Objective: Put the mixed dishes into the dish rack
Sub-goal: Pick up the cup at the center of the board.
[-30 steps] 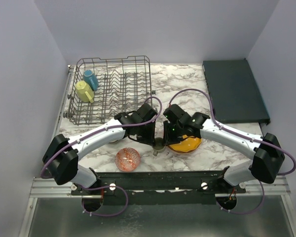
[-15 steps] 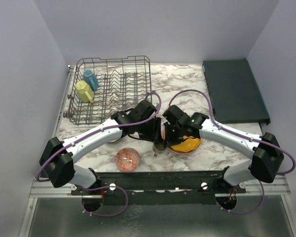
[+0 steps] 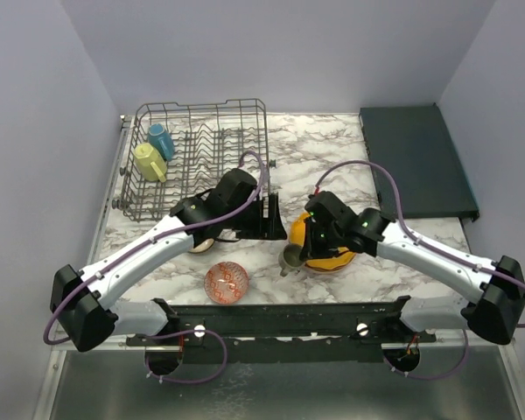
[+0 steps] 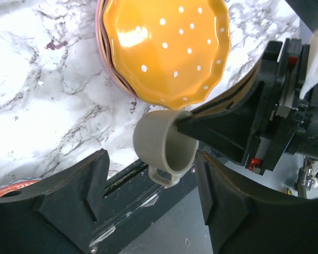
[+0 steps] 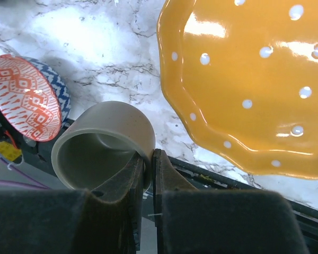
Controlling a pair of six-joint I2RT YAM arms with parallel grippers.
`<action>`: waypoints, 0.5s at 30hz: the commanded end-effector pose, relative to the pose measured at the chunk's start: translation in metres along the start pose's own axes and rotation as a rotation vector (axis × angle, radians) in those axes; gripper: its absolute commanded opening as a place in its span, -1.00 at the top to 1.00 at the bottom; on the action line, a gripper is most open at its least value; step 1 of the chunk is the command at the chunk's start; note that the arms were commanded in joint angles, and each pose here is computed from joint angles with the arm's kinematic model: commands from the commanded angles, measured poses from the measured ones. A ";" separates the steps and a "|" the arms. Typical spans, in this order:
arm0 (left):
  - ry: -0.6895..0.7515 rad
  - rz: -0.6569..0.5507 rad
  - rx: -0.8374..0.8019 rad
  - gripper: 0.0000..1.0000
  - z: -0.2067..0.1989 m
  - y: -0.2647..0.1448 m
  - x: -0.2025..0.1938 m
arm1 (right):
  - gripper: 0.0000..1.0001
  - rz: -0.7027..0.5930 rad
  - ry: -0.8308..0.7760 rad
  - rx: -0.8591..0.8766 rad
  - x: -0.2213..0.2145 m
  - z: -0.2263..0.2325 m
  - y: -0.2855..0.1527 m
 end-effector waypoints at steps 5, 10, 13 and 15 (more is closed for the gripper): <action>-0.036 -0.063 -0.179 -0.56 -0.015 -0.027 0.018 | 0.99 -0.154 0.031 0.068 0.003 0.001 -0.026; -0.106 -0.057 -0.291 -0.60 -0.015 -0.036 0.023 | 0.99 -0.288 0.049 0.148 0.009 0.004 -0.051; -0.132 -0.056 -0.367 -0.63 -0.016 -0.042 0.025 | 0.99 -0.374 0.057 0.207 0.015 0.007 -0.070; -0.155 -0.047 -0.417 -0.65 -0.018 -0.045 0.026 | 0.99 -0.423 0.055 0.250 0.019 0.010 -0.081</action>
Point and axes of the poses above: each gripper's point midway between its finger pads, its own y axis out along the fingers, its own z axis along the line the jaws close on, x = y × z, the point moved 7 cm from there along -y, back along the fingers, and after that the axes turned 9 degrees about -y, right-handed, at the moved point
